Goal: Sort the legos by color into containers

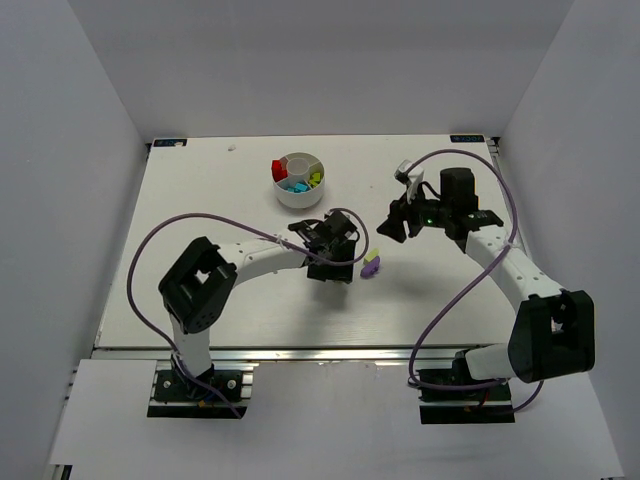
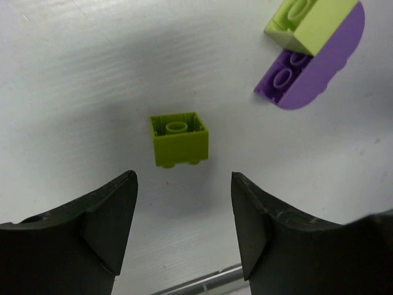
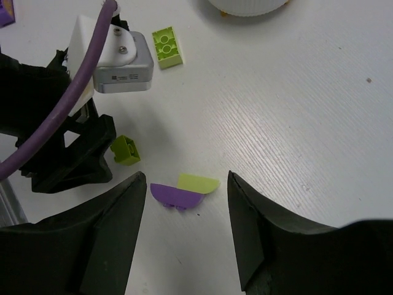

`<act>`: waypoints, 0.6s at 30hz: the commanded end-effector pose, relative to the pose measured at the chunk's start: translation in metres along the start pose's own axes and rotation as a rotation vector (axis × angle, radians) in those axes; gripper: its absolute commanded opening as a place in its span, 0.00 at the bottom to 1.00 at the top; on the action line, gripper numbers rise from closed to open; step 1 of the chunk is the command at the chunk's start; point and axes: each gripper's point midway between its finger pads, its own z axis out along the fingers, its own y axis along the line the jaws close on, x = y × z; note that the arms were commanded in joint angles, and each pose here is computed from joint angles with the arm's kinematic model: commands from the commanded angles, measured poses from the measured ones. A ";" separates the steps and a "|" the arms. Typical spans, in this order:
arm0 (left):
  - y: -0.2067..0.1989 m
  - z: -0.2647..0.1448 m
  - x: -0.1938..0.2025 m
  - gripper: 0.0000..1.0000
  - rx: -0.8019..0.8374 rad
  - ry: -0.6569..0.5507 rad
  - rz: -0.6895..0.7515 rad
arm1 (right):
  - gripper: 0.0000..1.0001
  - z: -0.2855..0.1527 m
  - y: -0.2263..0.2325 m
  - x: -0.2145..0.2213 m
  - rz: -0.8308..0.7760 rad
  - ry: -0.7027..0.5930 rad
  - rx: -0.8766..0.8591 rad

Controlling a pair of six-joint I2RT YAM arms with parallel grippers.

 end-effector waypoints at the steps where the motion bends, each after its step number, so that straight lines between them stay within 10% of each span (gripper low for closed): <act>1: -0.004 -0.007 -0.025 0.72 -0.037 -0.082 -0.014 | 0.61 -0.004 0.004 -0.006 0.001 -0.041 -0.009; 18: 0.004 0.002 -0.038 0.41 -0.119 -0.100 0.036 | 0.60 -0.012 0.005 -0.001 0.008 -0.042 0.021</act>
